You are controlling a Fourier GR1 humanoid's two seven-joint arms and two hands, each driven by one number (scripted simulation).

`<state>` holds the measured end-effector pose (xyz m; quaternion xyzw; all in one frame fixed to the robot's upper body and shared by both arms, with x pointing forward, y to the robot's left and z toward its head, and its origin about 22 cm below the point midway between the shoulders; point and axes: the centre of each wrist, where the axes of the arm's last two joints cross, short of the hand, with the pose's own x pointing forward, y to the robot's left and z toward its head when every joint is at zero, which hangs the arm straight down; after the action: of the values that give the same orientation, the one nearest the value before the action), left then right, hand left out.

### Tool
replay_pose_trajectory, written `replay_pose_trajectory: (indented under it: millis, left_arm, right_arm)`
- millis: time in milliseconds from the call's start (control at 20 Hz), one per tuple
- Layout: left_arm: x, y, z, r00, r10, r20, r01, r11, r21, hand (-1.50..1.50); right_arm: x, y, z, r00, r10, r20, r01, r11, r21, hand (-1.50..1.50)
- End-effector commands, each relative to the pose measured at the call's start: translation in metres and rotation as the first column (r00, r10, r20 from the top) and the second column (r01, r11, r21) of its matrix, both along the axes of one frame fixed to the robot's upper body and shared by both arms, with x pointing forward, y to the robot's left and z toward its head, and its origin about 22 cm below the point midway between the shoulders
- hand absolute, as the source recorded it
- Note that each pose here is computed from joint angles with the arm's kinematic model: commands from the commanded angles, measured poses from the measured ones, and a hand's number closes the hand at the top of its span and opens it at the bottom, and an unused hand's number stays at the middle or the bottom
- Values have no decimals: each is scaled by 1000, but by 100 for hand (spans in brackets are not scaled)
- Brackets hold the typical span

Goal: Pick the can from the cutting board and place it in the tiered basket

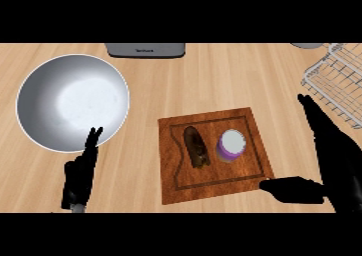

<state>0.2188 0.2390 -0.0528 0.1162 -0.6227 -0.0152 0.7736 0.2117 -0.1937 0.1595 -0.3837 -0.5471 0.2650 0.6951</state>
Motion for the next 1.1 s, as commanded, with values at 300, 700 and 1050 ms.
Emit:
replay_pose_trajectory:
  millis: [300, 700, 1050]
  left_arm:
    - [0, -9, -3, 999, 15, -37, -15, 1000, -3, 0]
    - [-2, 5, 0, 998, 25, -51, -26, 1000, -17, 0]
    - [-12, -1, -15, 999, 22, -45, -22, 1000, -6, 0]
  right_arm:
    - [26, 57, -28, 978, -126, -163, 92, 975, -202, -150]
    - [38, 75, -40, 945, -146, -292, 77, 969, -235, -150]
    - [49, 106, -44, 935, -126, -333, 46, 970, -238, -150]
